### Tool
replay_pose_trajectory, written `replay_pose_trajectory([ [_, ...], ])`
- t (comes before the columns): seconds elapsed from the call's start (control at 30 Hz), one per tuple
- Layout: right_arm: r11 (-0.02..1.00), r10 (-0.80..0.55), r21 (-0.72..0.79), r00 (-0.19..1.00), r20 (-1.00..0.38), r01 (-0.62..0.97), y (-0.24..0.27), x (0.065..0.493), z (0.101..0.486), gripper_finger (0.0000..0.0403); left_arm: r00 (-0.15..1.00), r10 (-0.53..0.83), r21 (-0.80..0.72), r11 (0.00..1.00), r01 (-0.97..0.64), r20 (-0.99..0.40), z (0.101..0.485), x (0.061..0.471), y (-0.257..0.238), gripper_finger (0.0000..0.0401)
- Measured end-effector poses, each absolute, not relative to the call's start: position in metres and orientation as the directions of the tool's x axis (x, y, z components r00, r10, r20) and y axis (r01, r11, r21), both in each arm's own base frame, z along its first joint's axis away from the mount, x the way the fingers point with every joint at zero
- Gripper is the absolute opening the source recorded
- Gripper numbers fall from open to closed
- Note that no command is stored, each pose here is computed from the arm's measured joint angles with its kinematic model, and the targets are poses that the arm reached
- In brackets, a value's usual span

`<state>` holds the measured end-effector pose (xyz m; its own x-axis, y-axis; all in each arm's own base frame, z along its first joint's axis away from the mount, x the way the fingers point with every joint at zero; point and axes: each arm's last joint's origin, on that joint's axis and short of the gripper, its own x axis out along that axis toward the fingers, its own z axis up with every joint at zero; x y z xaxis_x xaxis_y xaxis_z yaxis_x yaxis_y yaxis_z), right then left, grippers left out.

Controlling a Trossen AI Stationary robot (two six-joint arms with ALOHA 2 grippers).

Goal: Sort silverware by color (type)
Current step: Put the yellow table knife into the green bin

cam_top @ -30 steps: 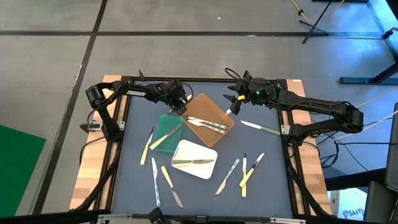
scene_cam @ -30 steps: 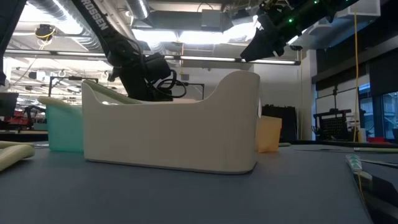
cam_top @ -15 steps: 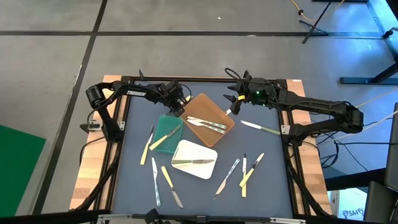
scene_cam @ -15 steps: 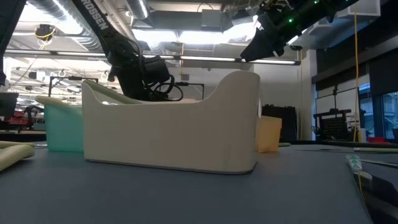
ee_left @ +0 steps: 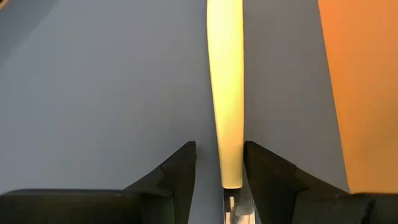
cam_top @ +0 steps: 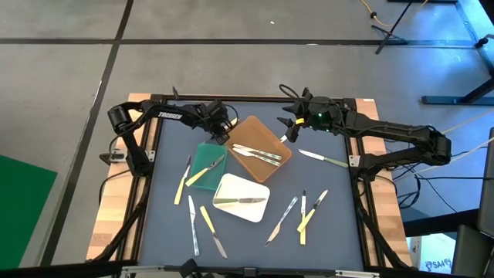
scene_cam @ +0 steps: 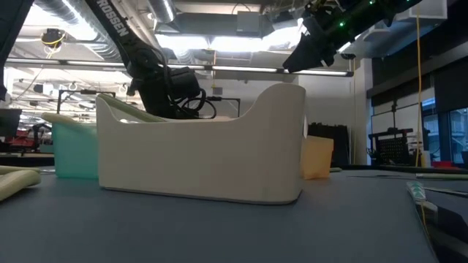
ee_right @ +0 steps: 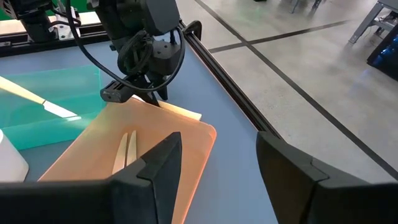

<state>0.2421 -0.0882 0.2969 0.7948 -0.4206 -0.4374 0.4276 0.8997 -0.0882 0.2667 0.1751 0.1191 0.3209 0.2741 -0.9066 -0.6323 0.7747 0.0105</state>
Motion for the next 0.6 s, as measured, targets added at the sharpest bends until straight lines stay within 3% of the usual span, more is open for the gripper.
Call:
replay_pose_trajectory([
  [0.2,0.900,-0.421,-0.088,0.795,-0.438,0.428,-0.0882,0.2421,0.2969,0.0195,0.318,0.275,0.013,0.774,-0.633,-0.907,0.1185,0.2671,0.1743,0.0122],
  [0.6,0.900,-0.421,-0.088,0.795,-0.437,0.428,-0.0882,0.2421,0.2969,0.0195,0.317,0.281,0.014,0.769,-0.639,-0.906,0.1172,0.2671,0.1749,0.0037],
])
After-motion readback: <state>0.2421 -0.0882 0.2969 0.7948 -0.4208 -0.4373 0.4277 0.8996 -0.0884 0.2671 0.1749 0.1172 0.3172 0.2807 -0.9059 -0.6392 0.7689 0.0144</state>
